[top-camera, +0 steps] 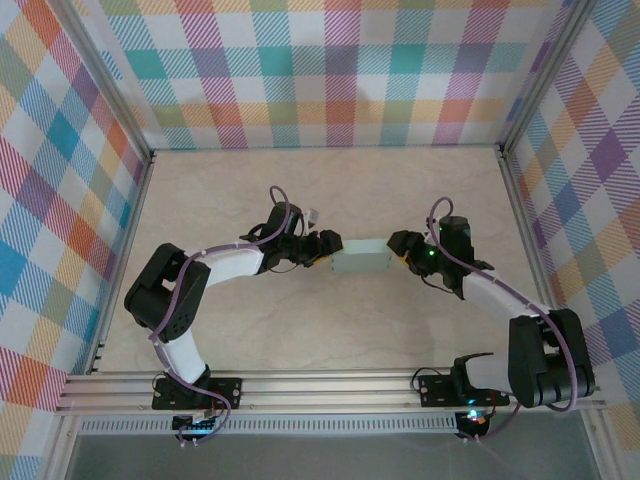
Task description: Fold the paper box
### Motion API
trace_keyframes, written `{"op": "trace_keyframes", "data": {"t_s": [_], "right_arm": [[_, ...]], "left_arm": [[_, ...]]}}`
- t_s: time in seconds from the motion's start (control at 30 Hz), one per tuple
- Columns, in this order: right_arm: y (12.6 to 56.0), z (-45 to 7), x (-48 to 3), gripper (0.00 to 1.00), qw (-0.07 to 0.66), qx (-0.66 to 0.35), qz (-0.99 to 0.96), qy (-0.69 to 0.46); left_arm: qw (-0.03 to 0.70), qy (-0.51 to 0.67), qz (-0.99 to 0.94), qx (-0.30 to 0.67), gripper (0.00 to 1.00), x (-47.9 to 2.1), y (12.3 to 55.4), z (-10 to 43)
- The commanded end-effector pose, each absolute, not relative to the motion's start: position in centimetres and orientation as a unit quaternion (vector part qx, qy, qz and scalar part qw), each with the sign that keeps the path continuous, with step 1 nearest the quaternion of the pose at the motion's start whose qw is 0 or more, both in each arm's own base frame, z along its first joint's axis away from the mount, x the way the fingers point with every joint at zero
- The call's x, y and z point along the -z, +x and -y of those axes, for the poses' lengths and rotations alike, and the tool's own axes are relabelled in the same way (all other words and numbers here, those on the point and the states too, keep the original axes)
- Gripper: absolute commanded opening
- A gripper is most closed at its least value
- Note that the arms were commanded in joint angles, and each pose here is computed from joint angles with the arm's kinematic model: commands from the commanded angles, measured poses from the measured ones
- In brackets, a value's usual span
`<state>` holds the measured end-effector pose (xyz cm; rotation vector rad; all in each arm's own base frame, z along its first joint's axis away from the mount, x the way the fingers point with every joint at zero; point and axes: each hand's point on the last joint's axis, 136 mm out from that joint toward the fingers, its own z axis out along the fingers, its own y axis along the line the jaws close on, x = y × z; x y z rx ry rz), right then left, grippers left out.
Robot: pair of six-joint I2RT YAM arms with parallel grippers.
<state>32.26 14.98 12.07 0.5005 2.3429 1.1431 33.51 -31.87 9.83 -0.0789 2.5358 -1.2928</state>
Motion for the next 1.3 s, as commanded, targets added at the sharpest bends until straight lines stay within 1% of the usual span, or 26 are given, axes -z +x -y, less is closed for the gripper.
{"op": "trace_keyframes", "data": {"t_s": [0.0, 0.2, 0.3, 0.33, 0.5, 0.6, 0.67, 0.7, 0.73, 1.07, 1.27], "right_arm": [[32.7, -15.5, -13.5, 0.66, 0.249, -0.41, -0.866, 0.139], [34.0, -16.3, -12.3, 0.68, 0.23, -0.421, -0.866, 0.139], [33.9, -16.7, -11.6, 0.66, 0.218, -0.426, -0.867, 0.139], [33.9, -16.7, -11.3, 0.64, 0.215, -0.425, -0.868, 0.141], [33.5, -16.6, -10.0, 0.55, 0.201, -0.42, -0.872, 0.153], [33.5, -16.6, -9.6, 0.52, 0.197, -0.421, -0.872, 0.155], [33.5, -16.6, -9.6, 0.51, 0.196, -0.421, -0.872, 0.156], [33.6, -16.6, -9.6, 0.51, 0.196, -0.422, -0.871, 0.156], [33.6, -16.7, -9.6, 0.51, 0.195, -0.424, -0.87, 0.157], [33.5, -16.9, -9.4, 0.49, 0.187, -0.429, -0.869, 0.16], [33.3, -16.7, -8.8, 0.47, 0.183, -0.423, -0.872, 0.164]], "left_arm": [[0.108, -0.031, -0.902, 0.417, 0.66, -7.1, 32.4, 31.0], [0.117, -0.013, -0.891, 0.437, 0.77, -9.5, 33.1, 32.0], [0.127, -0.006, -0.888, 0.442, 0.83, -10.8, 33.5, 32.2], [0.131, -0.005, -0.887, 0.443, 0.85, -11.3, 33.6, 32.1], [0.148, -0.002, -0.887, 0.436, 0.84, -12.4, 33.7, 31.1], [0.149, -0.002, -0.889, 0.433, 0.76, -12.4, 33.5, 30.6], [0.15, -0.006, -0.89, 0.431, 0.66, -12.3, 33.4, 30.2], [0.151, -0.007, -0.891, 0.429, 0.59, -12.2, 33.4, 30.0], [0.151, -0.009, -0.891, 0.429, 0.56, -12.0, 33.4, 30.0], [0.136, -0.018, -0.893, 0.43, 0.42, -10.3, 32.9, 29.8], [0.124, -0.03, -0.899, 0.418, 0.22, -8.1, 32.1, 29.1]]}}
